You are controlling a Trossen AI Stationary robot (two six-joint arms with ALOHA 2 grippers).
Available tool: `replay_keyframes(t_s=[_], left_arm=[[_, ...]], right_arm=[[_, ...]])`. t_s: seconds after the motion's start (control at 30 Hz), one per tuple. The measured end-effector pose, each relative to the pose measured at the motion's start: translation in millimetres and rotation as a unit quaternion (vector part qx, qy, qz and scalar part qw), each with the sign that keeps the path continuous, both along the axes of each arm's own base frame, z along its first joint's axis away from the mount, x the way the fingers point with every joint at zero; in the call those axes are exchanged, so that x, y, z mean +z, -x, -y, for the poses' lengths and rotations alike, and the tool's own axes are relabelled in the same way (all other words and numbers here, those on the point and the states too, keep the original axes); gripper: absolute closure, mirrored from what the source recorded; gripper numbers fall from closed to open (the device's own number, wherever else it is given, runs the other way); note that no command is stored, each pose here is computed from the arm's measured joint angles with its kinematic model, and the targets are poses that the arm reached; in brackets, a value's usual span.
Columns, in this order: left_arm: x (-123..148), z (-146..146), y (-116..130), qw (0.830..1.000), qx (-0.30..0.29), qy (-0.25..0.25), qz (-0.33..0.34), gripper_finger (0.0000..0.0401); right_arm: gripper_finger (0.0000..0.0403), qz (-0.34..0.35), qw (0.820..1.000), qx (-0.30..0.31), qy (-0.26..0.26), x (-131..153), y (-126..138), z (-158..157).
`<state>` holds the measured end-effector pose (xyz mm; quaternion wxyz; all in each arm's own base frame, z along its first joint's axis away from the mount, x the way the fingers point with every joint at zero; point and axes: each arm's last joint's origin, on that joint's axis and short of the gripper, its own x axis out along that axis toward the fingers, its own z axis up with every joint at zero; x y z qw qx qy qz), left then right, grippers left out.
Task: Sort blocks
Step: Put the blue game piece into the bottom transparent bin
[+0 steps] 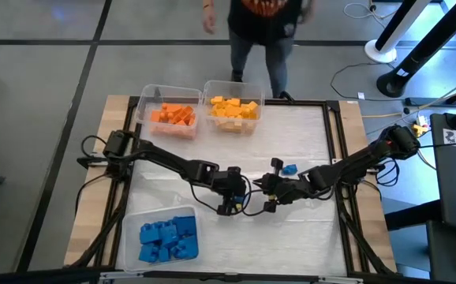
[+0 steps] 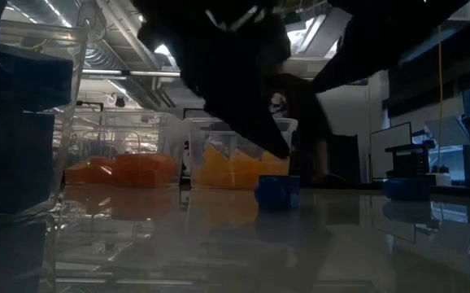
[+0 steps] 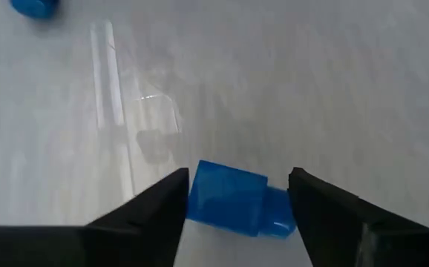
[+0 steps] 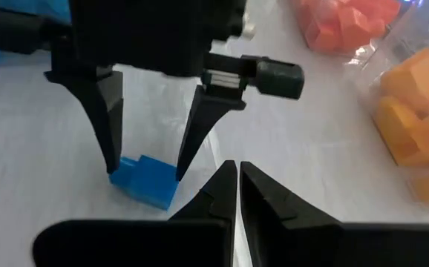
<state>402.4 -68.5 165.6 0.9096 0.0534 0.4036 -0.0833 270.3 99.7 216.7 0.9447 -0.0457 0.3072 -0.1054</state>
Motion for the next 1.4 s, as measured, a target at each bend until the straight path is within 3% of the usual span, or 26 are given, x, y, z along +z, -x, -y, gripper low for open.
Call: replay_keyframes(t_s=[0.33,0.83,1.4], left_arm=[[-13,0,-6,1.000,0.003,-0.022,0.001,0.0140],[-14,-7,-9,1.000,0.009,0.006,0.002,0.0138],[-32,-7,-9,0.999,-0.021,-0.022,-0.021,0.0138]], right_arm=[[0.0382,-0.020,1.000,0.000,0.008,-3,2,1],[0.0382,-0.022,1.000,0.000,0.009,-3,3,1],[0.0382,-0.031,0.999,0.002,0.011,-4,4,2]])
